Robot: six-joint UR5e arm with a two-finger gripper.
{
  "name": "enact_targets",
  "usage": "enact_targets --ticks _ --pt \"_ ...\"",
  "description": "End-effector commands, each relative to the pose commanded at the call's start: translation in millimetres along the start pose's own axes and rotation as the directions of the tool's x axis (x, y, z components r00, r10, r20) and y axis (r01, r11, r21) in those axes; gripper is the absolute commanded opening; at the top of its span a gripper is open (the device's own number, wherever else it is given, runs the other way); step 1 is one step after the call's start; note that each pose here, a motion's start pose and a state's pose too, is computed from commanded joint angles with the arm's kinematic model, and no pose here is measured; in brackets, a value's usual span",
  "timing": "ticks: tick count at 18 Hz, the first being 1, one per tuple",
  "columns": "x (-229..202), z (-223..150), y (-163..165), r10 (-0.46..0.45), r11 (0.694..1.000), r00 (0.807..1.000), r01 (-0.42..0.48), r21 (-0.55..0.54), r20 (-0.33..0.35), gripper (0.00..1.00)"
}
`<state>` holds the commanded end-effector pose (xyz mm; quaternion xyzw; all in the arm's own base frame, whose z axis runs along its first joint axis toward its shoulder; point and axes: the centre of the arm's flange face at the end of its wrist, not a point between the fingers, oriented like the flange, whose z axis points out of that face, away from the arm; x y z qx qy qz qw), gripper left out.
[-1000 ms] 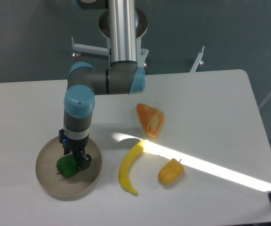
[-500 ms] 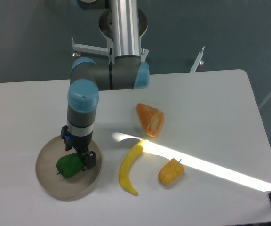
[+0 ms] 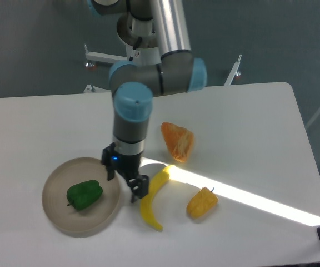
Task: Place the green pepper on the plate
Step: 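Open the gripper and lift it away from the green pepper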
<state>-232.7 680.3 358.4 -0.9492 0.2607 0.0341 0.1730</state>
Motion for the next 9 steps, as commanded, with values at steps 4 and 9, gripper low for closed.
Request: enact_targets --ticks 4,9 --pt "-27.1 -8.3 17.5 0.096 0.993 0.995 -0.094 -0.075 0.018 0.99" --pt "-43.7 -12.1 23.7 0.161 0.978 0.986 -0.152 -0.142 0.053 0.99"
